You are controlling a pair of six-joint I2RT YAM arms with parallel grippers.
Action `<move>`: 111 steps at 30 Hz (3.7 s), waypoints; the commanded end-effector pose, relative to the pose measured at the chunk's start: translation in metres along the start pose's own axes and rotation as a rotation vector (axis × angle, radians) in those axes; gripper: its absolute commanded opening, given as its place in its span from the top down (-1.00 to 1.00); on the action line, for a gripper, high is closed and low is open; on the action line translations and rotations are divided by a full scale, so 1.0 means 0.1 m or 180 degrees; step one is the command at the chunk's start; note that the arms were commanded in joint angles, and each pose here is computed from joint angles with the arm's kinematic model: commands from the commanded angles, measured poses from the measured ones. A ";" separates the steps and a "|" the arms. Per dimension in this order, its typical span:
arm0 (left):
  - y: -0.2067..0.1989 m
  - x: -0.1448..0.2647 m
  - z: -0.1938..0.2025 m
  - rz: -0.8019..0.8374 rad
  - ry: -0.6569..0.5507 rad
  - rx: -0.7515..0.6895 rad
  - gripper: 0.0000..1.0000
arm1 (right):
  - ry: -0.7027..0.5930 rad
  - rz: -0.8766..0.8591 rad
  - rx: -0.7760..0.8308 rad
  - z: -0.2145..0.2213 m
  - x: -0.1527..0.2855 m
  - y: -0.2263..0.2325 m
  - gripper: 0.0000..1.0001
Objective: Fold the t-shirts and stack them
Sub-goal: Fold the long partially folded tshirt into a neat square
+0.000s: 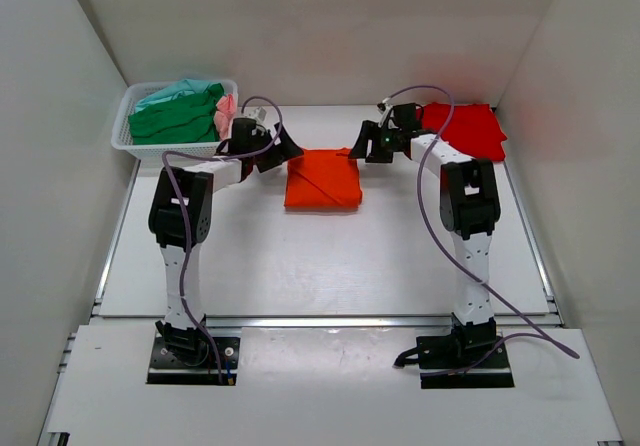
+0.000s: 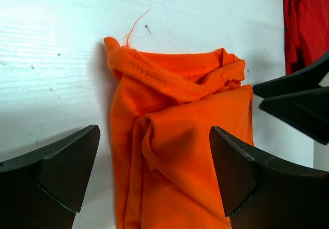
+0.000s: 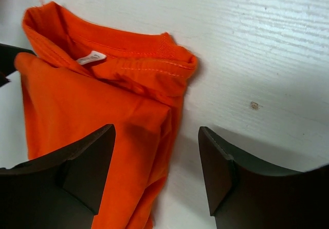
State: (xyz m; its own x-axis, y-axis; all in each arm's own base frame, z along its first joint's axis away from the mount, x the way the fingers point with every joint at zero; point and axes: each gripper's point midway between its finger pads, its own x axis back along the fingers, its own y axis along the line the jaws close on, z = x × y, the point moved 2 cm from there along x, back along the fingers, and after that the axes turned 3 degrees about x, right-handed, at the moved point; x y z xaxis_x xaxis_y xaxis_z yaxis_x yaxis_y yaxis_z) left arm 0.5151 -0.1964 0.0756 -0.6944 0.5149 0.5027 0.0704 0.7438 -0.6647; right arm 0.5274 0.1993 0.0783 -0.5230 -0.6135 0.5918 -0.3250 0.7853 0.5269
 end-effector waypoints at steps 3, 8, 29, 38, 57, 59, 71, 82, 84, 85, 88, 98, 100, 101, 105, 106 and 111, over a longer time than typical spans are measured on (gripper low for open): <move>-0.28 -0.01 -0.28 0.0233 -0.0277 -0.0121 -0.97 | -0.0064 -0.0108 0.0145 -0.14 -0.09 0.09 -0.23; -0.34 -0.01 -0.24 0.0331 -0.0228 -0.0109 -0.90 | -0.0021 -0.0124 0.0121 -0.11 -0.13 0.09 -0.10; -0.34 -0.18 0.06 0.0621 0.0289 0.0197 1.00 | 0.0066 -0.0345 0.0091 -0.06 -0.19 0.09 0.52; -0.63 0.24 0.13 0.0869 0.0233 0.0144 1.00 | 0.0021 -0.0338 0.0307 -0.08 0.20 0.50 1.00; -0.94 2.10 1.00 0.0864 -0.0019 -0.0248 1.00 | -0.0101 -0.0444 0.0586 1.25 1.70 1.58 1.00; -0.92 2.21 1.13 0.0850 0.0026 -0.0253 1.00 | -0.0163 -0.0477 0.0585 1.32 1.84 1.63 0.98; -1.05 2.86 1.42 0.1119 -0.0018 -0.0243 1.00 | -0.0201 -0.0695 0.0579 1.65 2.32 1.88 1.00; -1.10 2.74 1.22 0.1131 -0.0147 -0.0196 1.00 | -0.0207 -0.0825 0.0596 1.40 2.29 1.94 0.98; -1.10 2.67 1.13 0.1114 -0.0181 -0.0216 1.00 | -0.0229 -0.0800 0.0586 1.32 2.24 1.88 0.99; -1.10 2.66 1.05 0.1109 -0.0248 -0.0236 1.00 | -0.0173 -0.0795 0.0557 1.32 2.19 1.85 1.00; -1.05 2.52 0.92 0.1026 -0.0283 -0.0243 1.00 | -0.0188 -0.0788 0.0564 1.17 2.10 1.76 1.00; -0.81 1.89 0.47 0.0772 -0.0316 -0.0206 1.00 | -0.0069 -0.0660 0.0576 0.59 1.45 1.38 1.00; -0.63 1.70 0.40 0.0626 -0.0317 -0.0180 1.00 | -0.0068 -0.0660 0.0643 0.47 1.31 1.33 1.00; -0.61 1.64 0.35 0.0600 -0.0337 -0.0216 1.00 | -0.0060 -0.0632 0.0652 0.39 1.18 1.28 1.00; -0.23 1.31 0.27 0.0212 -0.0380 -0.0143 0.83 | -0.0006 -0.0442 0.0802 0.21 0.76 1.12 1.00; -0.10 1.26 0.22 0.0100 -0.0464 -0.0096 0.23 | -0.0058 -0.0259 0.0838 0.10 0.65 1.02 0.76; 0.04 1.18 -0.02 0.0007 -0.0648 0.0074 -0.57 | -0.0171 0.0029 0.0711 -0.10 0.58 0.74 -0.26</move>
State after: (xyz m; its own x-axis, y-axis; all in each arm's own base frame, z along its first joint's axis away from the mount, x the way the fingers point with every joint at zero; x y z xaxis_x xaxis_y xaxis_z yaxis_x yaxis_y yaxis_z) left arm 0.4052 -0.1410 0.0933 -0.7406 0.4557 0.4938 0.0056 0.7390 -0.6736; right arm 0.4600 0.2369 0.1298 -0.4750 -0.6436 0.6001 -0.4876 0.7602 0.4293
